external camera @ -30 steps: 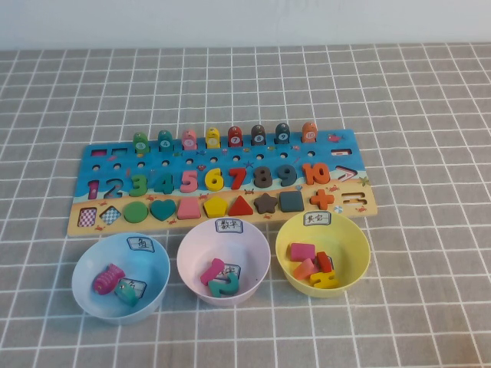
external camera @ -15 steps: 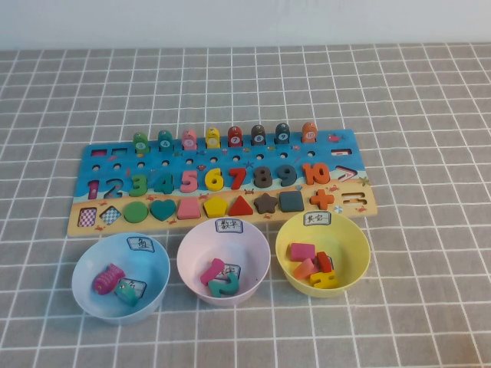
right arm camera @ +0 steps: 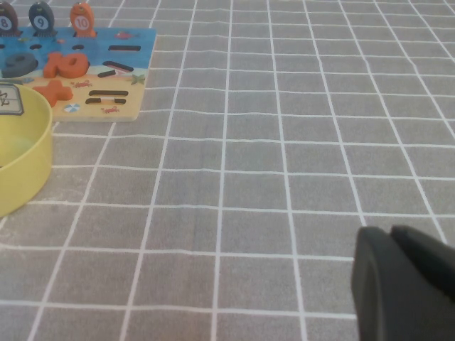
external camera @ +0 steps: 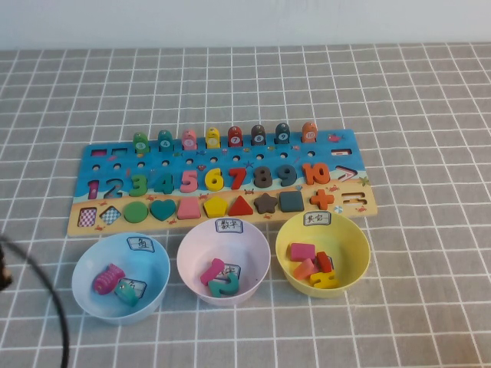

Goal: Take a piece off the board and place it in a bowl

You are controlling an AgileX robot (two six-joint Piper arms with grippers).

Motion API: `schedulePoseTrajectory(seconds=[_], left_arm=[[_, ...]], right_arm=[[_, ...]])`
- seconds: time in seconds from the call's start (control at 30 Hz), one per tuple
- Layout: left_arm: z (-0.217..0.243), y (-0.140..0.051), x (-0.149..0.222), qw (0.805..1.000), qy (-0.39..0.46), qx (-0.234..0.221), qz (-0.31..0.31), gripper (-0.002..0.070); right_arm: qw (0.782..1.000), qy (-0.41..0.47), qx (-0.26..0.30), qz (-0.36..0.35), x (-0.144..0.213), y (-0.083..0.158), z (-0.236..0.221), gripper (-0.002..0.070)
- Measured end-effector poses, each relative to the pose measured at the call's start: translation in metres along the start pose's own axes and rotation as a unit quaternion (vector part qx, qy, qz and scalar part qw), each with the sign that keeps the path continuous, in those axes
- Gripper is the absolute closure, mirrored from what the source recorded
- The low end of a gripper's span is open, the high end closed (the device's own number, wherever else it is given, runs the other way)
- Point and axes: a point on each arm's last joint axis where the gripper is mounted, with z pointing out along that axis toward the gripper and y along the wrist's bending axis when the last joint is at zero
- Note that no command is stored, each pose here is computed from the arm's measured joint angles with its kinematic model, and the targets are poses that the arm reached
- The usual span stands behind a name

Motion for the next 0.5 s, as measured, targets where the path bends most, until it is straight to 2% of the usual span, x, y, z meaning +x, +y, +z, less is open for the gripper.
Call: schedulePoseTrajectory(seconds=[0.3,0.5], left_arm=[[0.075,-0.015,-0.072,0.985,0.155,-0.017,0.075,0.0680],[0.142,-0.021,-0.112,0.973,0.211,-0.014,0.097,0.0680]], right_arm=[[1.000,0.000,0.000,0.000,0.000,0.000,0.000,0.0694],[1.000,0.000,0.000,0.000,0.000,0.000,0.000,0.0694]])
